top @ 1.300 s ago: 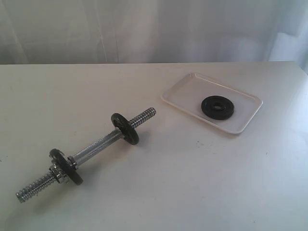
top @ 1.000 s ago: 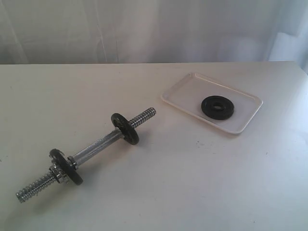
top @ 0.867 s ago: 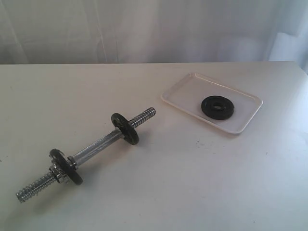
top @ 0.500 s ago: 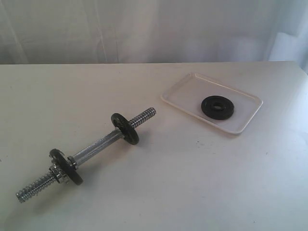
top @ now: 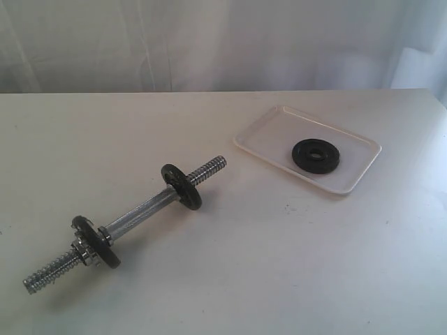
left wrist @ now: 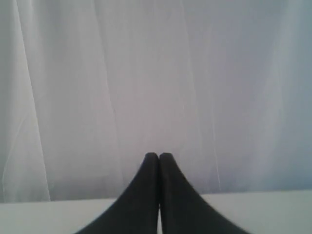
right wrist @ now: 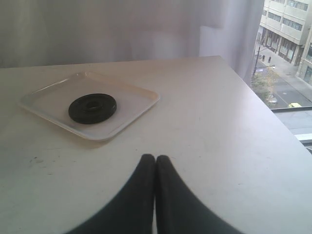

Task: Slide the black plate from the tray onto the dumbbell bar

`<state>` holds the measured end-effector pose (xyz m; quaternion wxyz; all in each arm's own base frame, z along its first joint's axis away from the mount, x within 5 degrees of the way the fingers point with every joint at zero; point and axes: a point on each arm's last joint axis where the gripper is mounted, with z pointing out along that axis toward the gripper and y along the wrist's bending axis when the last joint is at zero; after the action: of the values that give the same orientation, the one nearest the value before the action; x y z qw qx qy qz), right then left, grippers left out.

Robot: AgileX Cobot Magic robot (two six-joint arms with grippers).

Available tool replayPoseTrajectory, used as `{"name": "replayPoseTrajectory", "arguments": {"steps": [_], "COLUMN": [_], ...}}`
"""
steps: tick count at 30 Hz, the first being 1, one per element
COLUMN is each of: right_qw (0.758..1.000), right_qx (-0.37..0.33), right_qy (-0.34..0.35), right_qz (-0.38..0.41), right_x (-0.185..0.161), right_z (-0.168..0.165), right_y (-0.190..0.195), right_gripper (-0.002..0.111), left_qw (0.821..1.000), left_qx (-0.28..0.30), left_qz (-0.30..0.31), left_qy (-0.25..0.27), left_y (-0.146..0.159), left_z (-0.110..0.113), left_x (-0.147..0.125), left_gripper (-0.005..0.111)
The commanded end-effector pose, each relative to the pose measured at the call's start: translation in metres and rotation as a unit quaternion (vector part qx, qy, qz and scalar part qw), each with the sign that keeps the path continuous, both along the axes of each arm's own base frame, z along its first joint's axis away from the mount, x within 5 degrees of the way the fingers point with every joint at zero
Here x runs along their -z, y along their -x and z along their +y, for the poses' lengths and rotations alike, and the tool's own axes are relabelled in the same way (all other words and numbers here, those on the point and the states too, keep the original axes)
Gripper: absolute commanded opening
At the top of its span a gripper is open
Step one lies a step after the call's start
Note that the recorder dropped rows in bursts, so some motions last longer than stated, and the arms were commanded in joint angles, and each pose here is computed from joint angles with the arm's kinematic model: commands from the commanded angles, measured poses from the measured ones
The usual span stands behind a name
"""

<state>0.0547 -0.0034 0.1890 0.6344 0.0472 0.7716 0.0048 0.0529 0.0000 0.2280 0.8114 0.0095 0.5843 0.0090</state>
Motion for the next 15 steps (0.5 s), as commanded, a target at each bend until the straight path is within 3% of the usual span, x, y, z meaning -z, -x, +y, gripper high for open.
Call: {"name": "replayPoseTrajectory", "arguments": {"steps": [1, 3, 4, 7, 11, 15], "right_qw": [1.0, 1.0, 1.0, 1.0, 1.0, 1.0], "right_qx": [0.002, 0.002, 0.002, 0.002, 0.002, 0.002], "right_qy": [0.005, 0.005, 0.005, 0.005, 0.005, 0.005], "right_qz": [0.0, 0.0, 0.0, 0.0, 0.0, 0.0], "right_x": [0.001, 0.001, 0.001, 0.001, 0.001, 0.001], "right_z": [0.0, 0.0, 0.0, 0.0, 0.0, 0.0], "right_y": [0.0, 0.0, 0.0, 0.0, 0.0, 0.0], "right_gripper": [0.0, 0.0, 0.0, 0.0, 0.0, 0.0], "left_qw": [0.997, 0.993, 0.984, 0.967, 0.965, 0.966], "left_qx": [-0.004, 0.02, 0.053, 0.096, 0.099, 0.098], "left_qz": [-0.071, -0.1, -0.115, -0.113, -0.109, -0.119], "left_qy": [0.001, 0.056, 0.122, 0.208, 0.216, 0.207], "left_y": [0.005, 0.007, 0.009, 0.009, 0.009, 0.013], "left_z": [0.001, 0.001, 0.001, 0.0, 0.0, 0.0], "left_x": [-0.011, -0.016, -0.018, -0.019, -0.019, -0.045], "left_gripper": [0.0, 0.0, 0.0, 0.0, 0.0, 0.0]}}
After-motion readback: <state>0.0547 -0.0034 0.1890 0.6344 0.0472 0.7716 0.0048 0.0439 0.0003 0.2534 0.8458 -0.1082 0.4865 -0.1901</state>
